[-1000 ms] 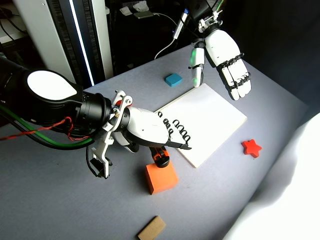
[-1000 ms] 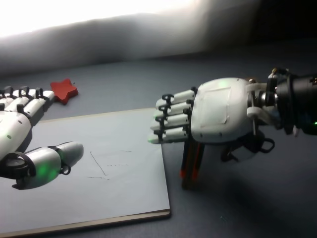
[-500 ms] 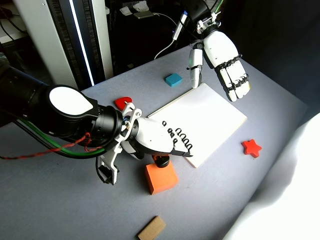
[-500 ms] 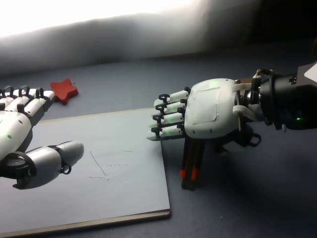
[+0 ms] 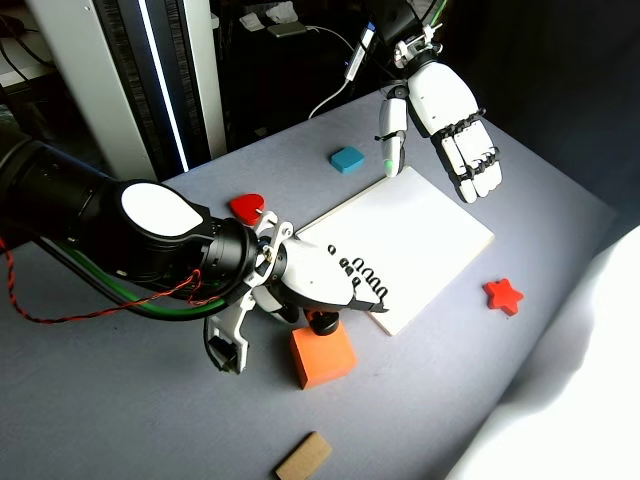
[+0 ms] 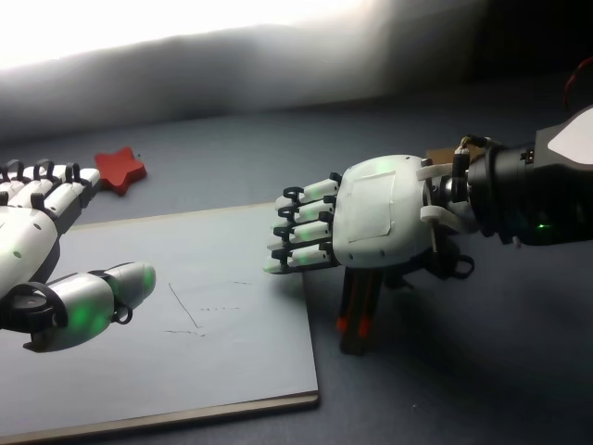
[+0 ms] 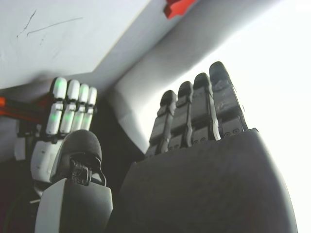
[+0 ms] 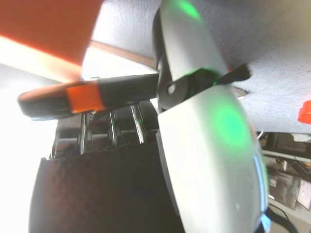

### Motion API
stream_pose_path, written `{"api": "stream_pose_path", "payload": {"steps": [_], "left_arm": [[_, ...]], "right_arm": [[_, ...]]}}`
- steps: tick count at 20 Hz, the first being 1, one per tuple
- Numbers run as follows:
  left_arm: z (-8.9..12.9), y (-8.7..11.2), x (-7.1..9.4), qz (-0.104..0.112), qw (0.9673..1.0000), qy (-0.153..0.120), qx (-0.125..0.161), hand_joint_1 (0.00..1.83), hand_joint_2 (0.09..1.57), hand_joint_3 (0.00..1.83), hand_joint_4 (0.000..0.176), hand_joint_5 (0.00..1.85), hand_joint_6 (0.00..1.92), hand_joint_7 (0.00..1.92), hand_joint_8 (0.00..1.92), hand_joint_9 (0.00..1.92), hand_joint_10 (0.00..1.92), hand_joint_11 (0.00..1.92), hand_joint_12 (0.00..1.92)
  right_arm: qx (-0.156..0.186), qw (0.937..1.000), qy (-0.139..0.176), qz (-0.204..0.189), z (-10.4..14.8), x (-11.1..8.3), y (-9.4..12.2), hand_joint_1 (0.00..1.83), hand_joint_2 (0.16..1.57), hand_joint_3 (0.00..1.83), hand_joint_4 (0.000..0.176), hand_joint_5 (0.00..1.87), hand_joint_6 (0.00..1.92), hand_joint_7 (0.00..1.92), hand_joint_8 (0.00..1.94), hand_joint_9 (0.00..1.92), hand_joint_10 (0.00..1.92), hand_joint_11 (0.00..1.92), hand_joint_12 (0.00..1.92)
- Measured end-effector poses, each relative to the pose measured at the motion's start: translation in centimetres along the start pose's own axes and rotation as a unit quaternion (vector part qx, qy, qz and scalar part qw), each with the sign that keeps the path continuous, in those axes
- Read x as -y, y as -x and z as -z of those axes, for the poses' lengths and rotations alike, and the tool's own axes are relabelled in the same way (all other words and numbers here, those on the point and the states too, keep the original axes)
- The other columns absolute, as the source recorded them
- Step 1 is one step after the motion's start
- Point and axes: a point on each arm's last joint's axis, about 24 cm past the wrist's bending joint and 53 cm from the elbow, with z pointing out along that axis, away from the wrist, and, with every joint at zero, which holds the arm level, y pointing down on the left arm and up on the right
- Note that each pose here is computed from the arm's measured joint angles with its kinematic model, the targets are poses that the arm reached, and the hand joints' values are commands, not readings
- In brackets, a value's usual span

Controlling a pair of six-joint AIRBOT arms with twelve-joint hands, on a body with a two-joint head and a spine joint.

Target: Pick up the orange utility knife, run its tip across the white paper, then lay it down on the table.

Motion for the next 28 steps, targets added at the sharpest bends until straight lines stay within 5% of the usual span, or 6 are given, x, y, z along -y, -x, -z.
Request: {"api": "stream_pose_path", "payload": {"steps": [8,11,15,17,18,28], "left_arm": [[0.0,-0.1,0.0,0.003,1.0,0.0,-0.001,0.0,1.26,0.0,0.0,0.0,0.0,0.0,0.0,0.01,0.0,0.0,0.18],[0.0,-0.1,0.0,0.003,1.0,0.0,-0.001,0.0,1.26,0.0,0.0,0.03,0.01,0.02,0.01,0.02,0.01,0.0,0.19],[0.0,0.0,-0.1,0.004,1.0,0.002,0.0,0.0,1.26,0.0,0.0,0.03,0.0,0.04,0.0,0.04,0.01,0.0,0.23],[0.0,-0.1,-0.3,0.001,1.0,0.003,-0.001,0.0,1.26,0.0,0.0,0.01,0.0,0.03,0.0,0.03,0.0,0.0,0.21],[0.0,-0.2,-0.5,0.003,1.0,0.007,-0.003,0.0,1.26,0.0,0.0,0.0,0.0,0.03,0.0,0.03,0.0,0.0,0.18],[0.0,-0.3,-0.2,0.002,1.0,0.003,-0.002,0.0,1.26,0.0,0.0,0.01,0.0,0.06,0.0,0.05,0.0,0.0,0.2]], "right_arm": [[-0.008,0.9999,-0.007,-0.002,-0.1,0.3,-1.0,1.08,1.23,0.03,0.0,0.09,0.04,0.09,0.04,0.07,0.03,0.0,0.0],[-0.004,0.9999,-0.006,-0.01,-0.3,0.1,-0.8,1.07,1.27,0.21,0.0,0.4,1.61,0.42,1.86,0.28,1.87,0.26,1.9],[0.003,1.0,-0.002,-0.005,-0.5,-0.3,0.1,1.34,0.9,0.98,0.0,1.16,1.87,1.33,1.94,1.38,1.92,1.23,1.92],[-0.005,1.0,-0.005,0.003,-0.4,0.0,-0.6,1.63,0.72,1.35,0.151,1.65,1.92,1.88,1.94,1.9,1.92,1.88,1.92],[-0.006,1.0,-0.006,0.002,-0.2,0.2,-0.7,1.64,0.76,1.3,0.171,1.65,1.92,1.91,1.94,1.92,1.92,1.91,1.92],[0.04,0.9989,-0.004,-0.022,1.7,0.0,3.6,1.55,0.98,0.86,0.176,1.65,1.92,1.9,1.94,1.92,1.92,1.92,1.92]]}}
